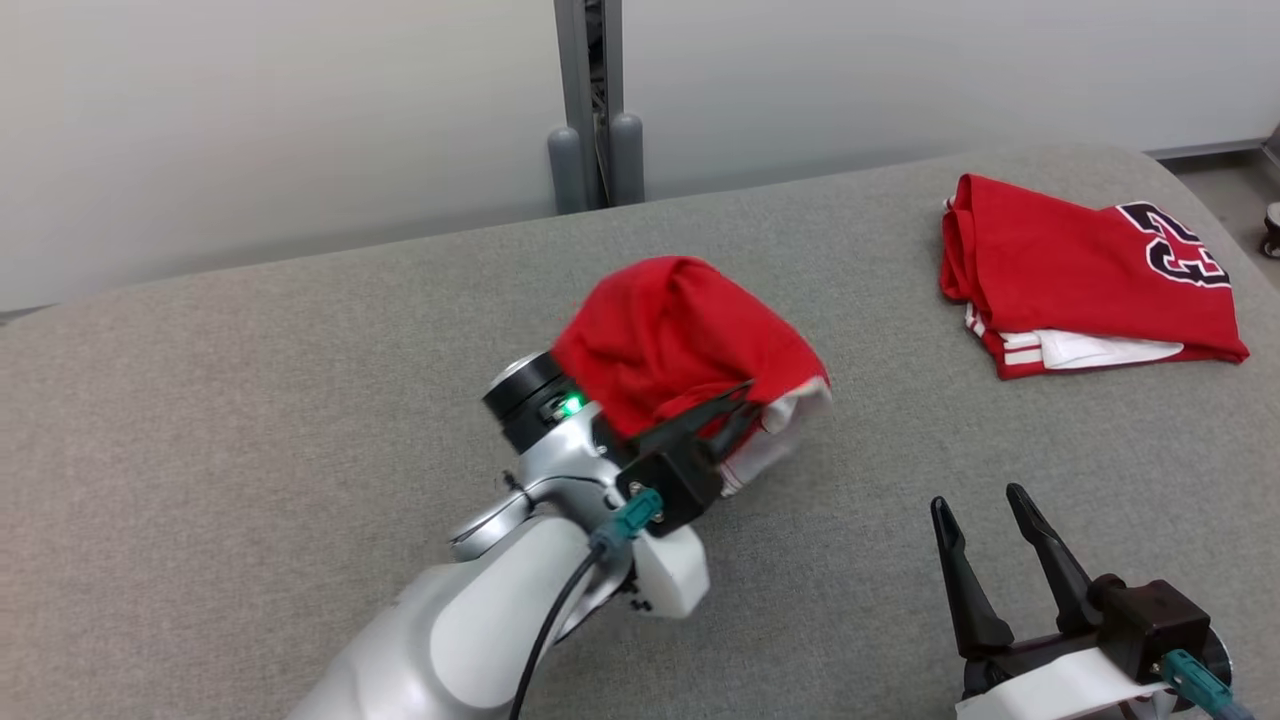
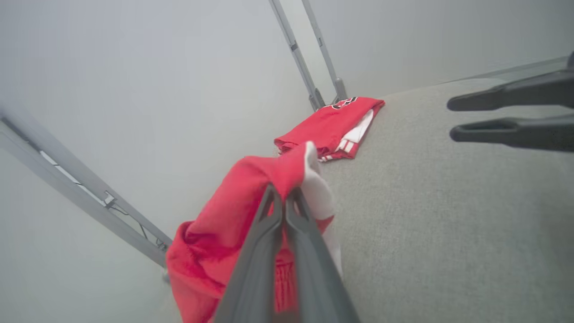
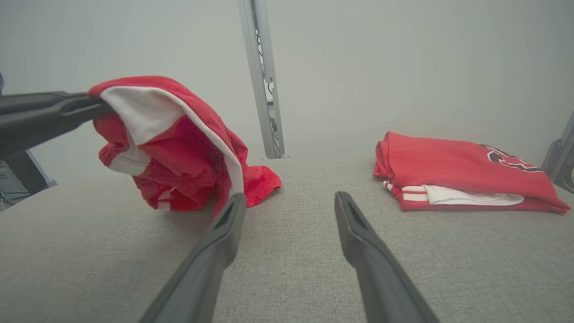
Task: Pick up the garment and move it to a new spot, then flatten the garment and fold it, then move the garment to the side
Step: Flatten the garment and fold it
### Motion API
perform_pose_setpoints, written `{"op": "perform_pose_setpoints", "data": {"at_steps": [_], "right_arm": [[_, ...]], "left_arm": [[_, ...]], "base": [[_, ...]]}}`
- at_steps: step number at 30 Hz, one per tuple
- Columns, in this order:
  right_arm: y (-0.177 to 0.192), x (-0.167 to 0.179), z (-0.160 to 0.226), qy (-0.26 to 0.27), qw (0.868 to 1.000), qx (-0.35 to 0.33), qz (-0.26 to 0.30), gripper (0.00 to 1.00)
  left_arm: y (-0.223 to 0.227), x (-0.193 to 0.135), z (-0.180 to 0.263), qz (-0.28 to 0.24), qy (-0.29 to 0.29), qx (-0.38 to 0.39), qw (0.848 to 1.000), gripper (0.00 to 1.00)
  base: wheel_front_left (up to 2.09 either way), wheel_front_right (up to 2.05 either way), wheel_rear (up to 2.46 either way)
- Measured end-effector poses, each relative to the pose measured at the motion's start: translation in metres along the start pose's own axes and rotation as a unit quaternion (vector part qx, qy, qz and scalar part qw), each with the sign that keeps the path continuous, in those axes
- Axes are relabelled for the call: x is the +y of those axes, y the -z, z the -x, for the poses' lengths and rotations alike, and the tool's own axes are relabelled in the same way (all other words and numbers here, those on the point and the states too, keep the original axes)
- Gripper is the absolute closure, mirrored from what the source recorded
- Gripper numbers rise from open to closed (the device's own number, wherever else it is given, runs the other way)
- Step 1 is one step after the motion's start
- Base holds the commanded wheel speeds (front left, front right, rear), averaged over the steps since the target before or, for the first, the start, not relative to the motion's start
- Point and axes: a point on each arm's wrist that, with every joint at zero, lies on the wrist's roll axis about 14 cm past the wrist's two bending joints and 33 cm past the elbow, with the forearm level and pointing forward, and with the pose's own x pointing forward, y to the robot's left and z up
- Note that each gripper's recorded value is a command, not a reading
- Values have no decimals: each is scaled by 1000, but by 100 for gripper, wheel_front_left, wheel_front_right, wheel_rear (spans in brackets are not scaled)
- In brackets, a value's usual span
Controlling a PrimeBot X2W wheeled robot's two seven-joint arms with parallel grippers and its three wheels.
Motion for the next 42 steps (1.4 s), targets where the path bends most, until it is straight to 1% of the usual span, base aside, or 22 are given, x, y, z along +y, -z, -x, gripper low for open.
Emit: {"op": "perform_pose_setpoints", "data": {"at_steps": [5,7,11,13,16,18,20,21,23,24,25,26,30,33,36,39,40,42], "right_arm": [[-3,6,4,-9,1000,-5,-3,0],[-4,10,5,-14,1000,-8,-4,0],[-8,14,5,-20,1000,-14,-5,0],[-8,13,5,-20,1000,-15,-5,0],[-8,13,7,-19,1000,-14,-5,0],[-7,10,8,-13,1000,-13,-7,0],[-7,6,9,-7,1000,-12,-7,0],[-6,5,9,-5,1000,-11,-7,0],[-4,4,10,-3,1000,-8,-7,0],[-3,3,10,-2,1000,-6,-7,0],[-2,3,10,-1,1000,-5,-7,0],[-2,2,9,0,1000,-4,-7,0],[0,4,8,-3,1000,0,-7,0],[2,8,6,-10,1000,2,-5,0],[6,14,3,-21,1000,9,-2,0],[10,16,1,-26,1000,14,0,0],[15,18,2,-29,999,22,0,0],[18,22,1,-35,999,27,1,0]], "left_arm": [[-74,0,-2,-8,1,-103,995,100],[-91,-1,0,-2,-1,-119,993,100],[-122,5,-3,-13,-15,-131,991,100],[-112,8,-5,-13,-24,-97,995,100],[-61,23,-3,-10,-51,4,999,100],[-17,30,7,1,-63,76,995,100],[22,32,19,21,-69,134,988,100],[36,31,24,28,-68,156,985,100],[61,31,34,58,-70,191,977,99],[74,29,40,68,-68,211,973,69],[84,28,44,76,-66,228,968,51],[92,27,48,83,-67,239,965,0],[97,41,54,91,-100,231,964,0],[88,56,54,101,-138,196,966,0],[75,70,56,127,-181,148,964,0],[71,73,69,167,-220,107,955,0],[68,73,82,184,-245,84,948,0],[68,74,97,198,-272,69,939,0]], "base": [[0,0,0],[0,0,0],[0,0,0],[0,0,0],[0,0,0],[0,0,0],[0,0,0],[0,0,0],[0,0,0],[0,0,0],[0,0,0],[0,0,0],[0,0,0],[0,0,0],[0,0,0],[0,0,0],[0,0,0],[0,0,0]]}}
